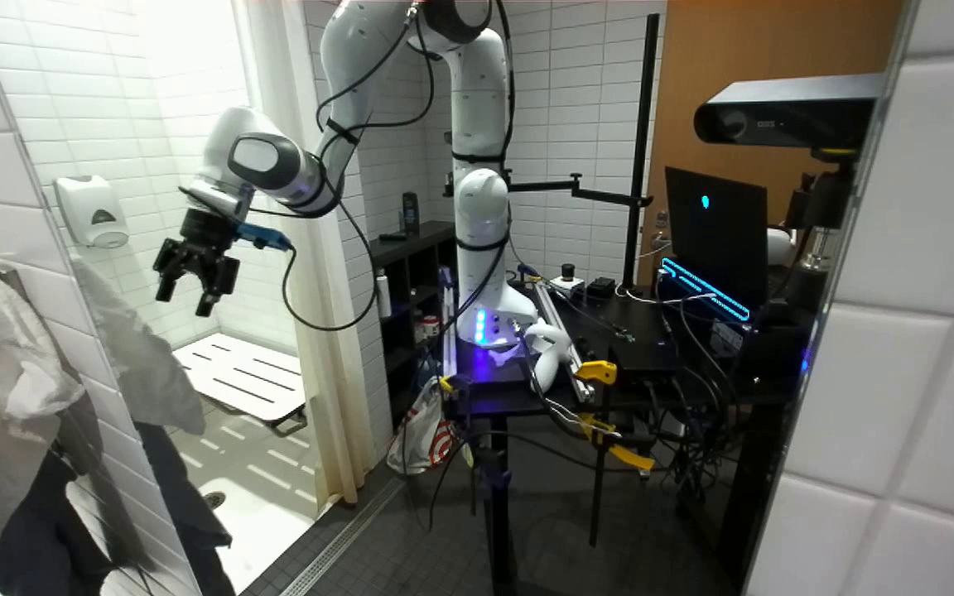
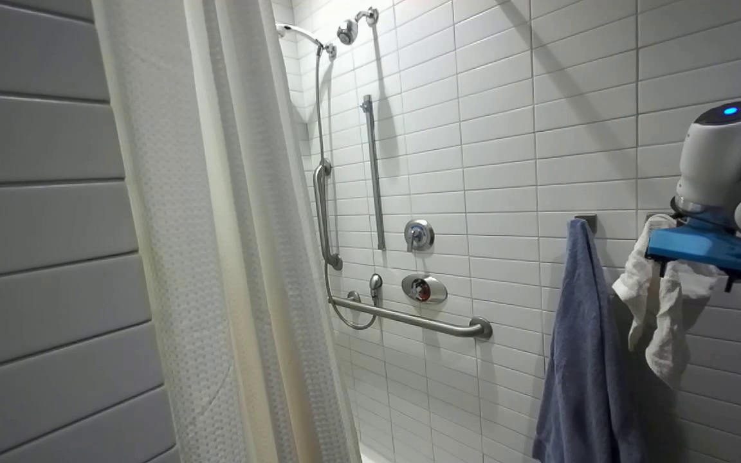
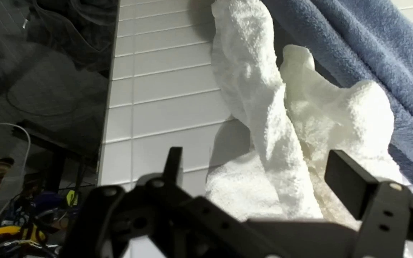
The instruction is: Remove the face towel from the hook
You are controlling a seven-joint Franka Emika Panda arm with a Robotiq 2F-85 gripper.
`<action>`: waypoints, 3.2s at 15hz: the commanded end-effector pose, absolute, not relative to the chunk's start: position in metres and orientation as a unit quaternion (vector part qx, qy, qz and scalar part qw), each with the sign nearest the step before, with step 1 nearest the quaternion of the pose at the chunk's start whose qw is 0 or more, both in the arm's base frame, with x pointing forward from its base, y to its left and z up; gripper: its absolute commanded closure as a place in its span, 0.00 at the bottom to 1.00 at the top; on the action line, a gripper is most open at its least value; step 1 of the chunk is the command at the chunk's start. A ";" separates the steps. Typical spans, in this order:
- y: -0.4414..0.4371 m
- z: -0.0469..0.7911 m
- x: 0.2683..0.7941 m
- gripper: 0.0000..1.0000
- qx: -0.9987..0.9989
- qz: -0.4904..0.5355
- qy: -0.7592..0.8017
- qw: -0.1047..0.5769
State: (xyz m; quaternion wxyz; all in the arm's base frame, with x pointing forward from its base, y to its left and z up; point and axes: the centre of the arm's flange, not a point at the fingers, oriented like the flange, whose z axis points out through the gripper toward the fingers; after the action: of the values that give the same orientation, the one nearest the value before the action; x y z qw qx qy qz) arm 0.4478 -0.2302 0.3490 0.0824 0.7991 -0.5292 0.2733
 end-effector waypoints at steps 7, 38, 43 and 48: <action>-0.231 0.341 0.493 0.00 0.789 0.341 -0.493 0.138; -0.240 0.313 0.517 1.00 0.810 0.334 -0.457 0.152; -0.233 0.321 0.493 0.99 0.827 0.313 -0.445 0.145; -0.210 0.354 0.441 0.99 0.856 0.297 -0.401 0.135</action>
State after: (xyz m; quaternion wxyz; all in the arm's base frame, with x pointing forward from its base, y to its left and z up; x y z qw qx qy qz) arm 0.4877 -0.2289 0.3157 0.1483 0.8370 -0.4291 0.3054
